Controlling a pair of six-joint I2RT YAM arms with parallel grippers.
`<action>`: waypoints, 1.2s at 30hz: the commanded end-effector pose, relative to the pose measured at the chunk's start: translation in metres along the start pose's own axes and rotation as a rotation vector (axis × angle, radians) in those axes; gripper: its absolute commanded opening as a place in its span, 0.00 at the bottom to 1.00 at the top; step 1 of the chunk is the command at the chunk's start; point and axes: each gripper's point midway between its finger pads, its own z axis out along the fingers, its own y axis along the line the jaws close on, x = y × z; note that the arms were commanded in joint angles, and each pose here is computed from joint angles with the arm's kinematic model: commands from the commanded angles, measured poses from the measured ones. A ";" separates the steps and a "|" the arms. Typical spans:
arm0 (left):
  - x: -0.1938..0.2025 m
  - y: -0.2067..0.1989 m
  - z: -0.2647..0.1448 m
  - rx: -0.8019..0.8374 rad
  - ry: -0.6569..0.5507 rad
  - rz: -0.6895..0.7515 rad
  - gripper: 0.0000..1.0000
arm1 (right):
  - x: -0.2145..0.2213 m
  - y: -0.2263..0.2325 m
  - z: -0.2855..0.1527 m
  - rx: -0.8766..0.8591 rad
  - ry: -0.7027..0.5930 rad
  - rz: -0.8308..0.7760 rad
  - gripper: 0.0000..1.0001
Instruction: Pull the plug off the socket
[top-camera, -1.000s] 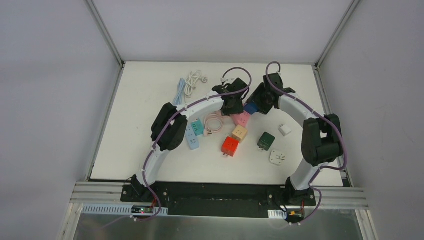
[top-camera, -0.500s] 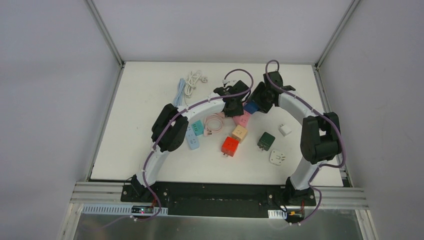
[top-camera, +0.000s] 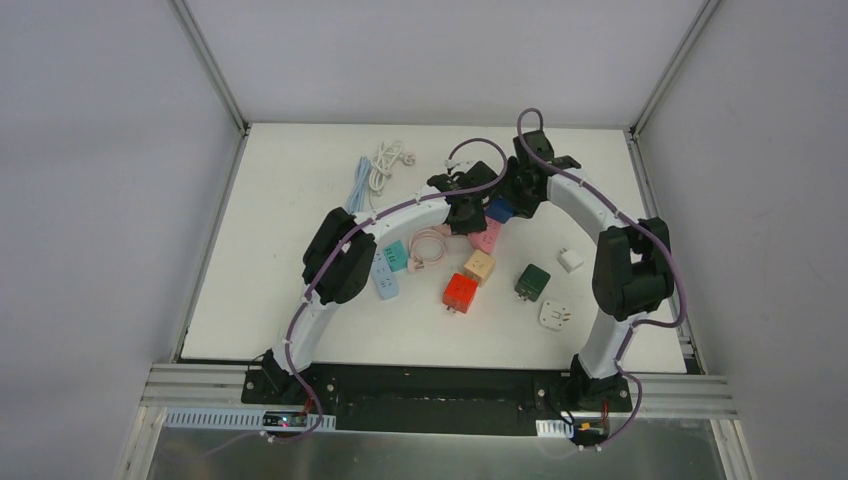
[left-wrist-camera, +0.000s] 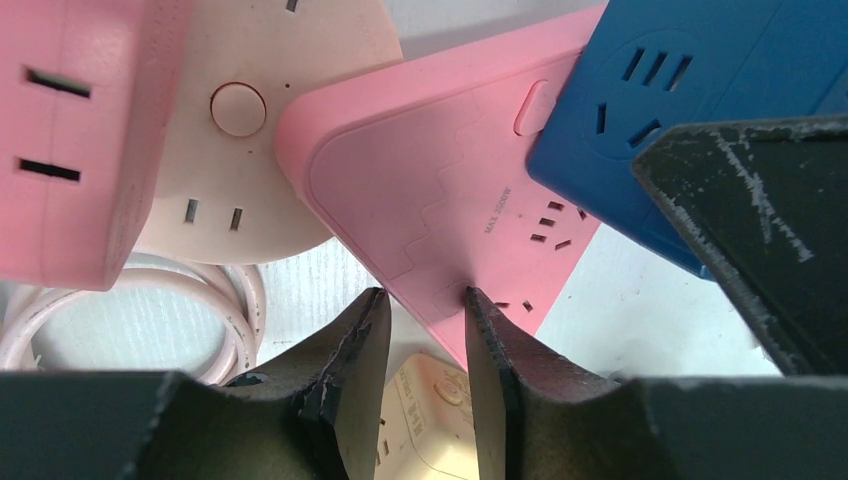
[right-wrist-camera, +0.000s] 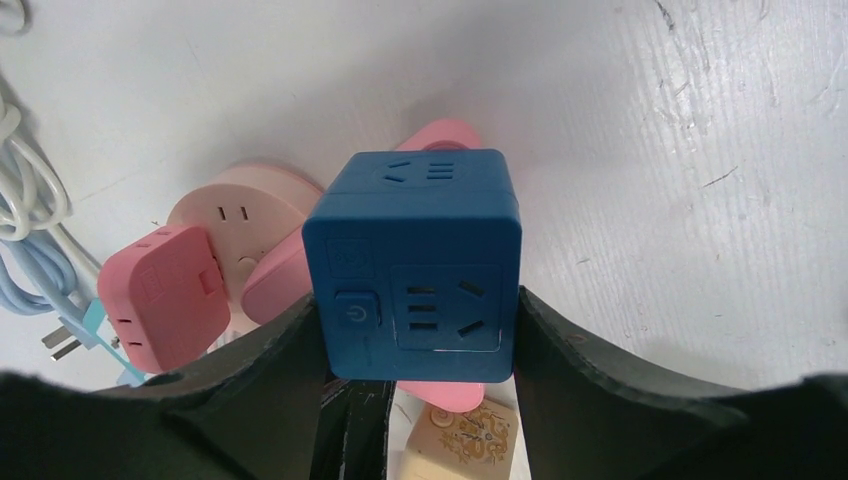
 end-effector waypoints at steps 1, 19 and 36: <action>0.035 0.052 0.009 -0.196 0.103 0.078 0.34 | -0.013 -0.001 -0.019 -0.069 -0.023 0.017 0.00; 0.039 0.054 0.010 -0.201 0.116 0.074 0.33 | 0.002 -0.021 -0.003 0.093 -0.017 0.021 0.00; 0.047 0.047 0.011 -0.157 0.170 0.000 0.32 | 0.004 0.036 -0.044 -0.475 0.016 0.065 0.00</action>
